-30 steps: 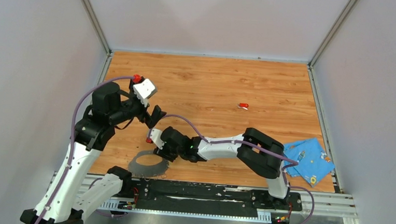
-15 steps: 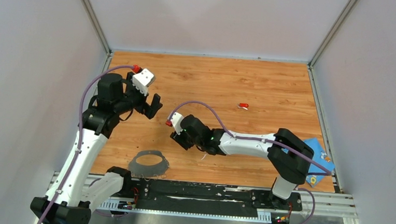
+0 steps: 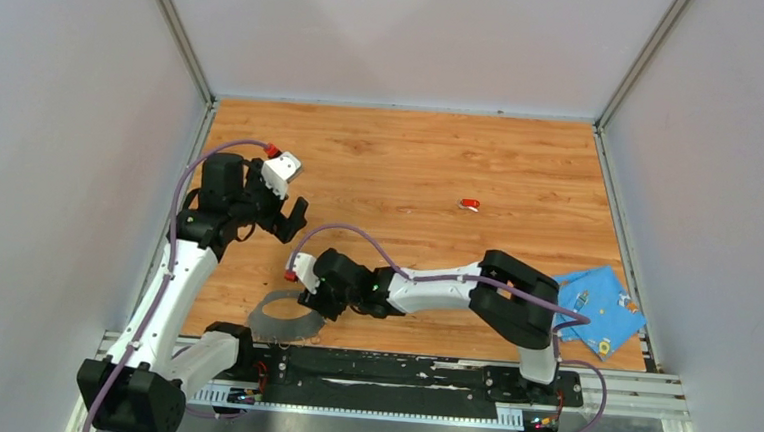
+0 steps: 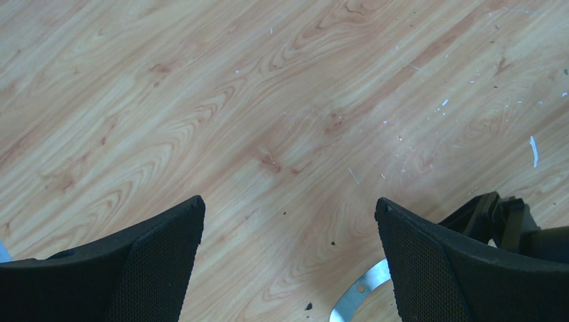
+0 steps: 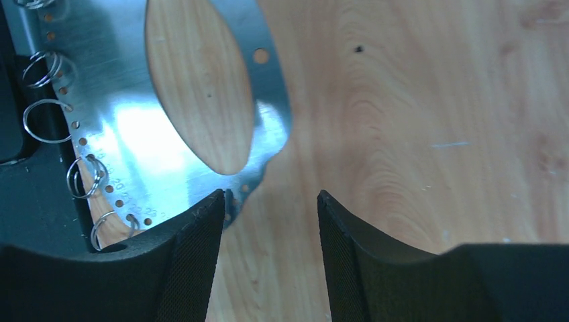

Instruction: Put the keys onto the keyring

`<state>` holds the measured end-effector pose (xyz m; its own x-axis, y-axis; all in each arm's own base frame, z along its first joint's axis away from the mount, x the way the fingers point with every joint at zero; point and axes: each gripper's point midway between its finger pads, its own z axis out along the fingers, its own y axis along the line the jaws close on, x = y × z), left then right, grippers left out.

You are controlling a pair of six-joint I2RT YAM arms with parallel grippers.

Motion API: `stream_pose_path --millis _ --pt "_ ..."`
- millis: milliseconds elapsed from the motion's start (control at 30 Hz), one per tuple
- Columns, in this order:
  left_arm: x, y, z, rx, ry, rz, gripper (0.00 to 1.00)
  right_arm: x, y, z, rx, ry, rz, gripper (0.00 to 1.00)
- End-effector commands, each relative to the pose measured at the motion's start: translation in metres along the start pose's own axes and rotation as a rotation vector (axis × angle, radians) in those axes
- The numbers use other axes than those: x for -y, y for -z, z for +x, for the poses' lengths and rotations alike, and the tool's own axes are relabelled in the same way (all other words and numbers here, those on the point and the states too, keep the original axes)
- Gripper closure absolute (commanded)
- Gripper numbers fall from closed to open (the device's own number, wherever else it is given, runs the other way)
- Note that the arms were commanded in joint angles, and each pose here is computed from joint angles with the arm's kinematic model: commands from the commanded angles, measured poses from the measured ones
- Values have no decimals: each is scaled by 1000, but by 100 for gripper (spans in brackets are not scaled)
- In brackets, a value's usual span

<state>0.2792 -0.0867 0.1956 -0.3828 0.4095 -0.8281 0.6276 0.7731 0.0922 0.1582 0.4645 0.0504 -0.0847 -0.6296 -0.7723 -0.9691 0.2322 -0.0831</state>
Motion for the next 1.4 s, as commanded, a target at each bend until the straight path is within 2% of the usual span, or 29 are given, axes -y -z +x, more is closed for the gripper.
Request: stream_pose_path --millis 0,333,500,600,800,1100,1367 --pt "-6 7 -12 38 -10 -15 0 -17 -8 -9 11 69 -37 44" --pt "11 24 -13 60 -82 42 0 -31 19 21 -44 -19 -40 40" --pt "17 29 -8 65 -122 55 4 -34 23 29 -55 -45 -48 43" --pt "20 29 -6 60 -129 73 7 -37 25 29 -55 -49 -66 48" --pt "21 28 -6 64 -146 85 12 -43 27 29 -53 -50 -99 65" --pt "25 29 -3 61 -149 100 12 -48 17 33 -66 -56 -137 68" --pt "43 32 1 82 -173 180 12 -33 19 32 -37 -36 -106 99"
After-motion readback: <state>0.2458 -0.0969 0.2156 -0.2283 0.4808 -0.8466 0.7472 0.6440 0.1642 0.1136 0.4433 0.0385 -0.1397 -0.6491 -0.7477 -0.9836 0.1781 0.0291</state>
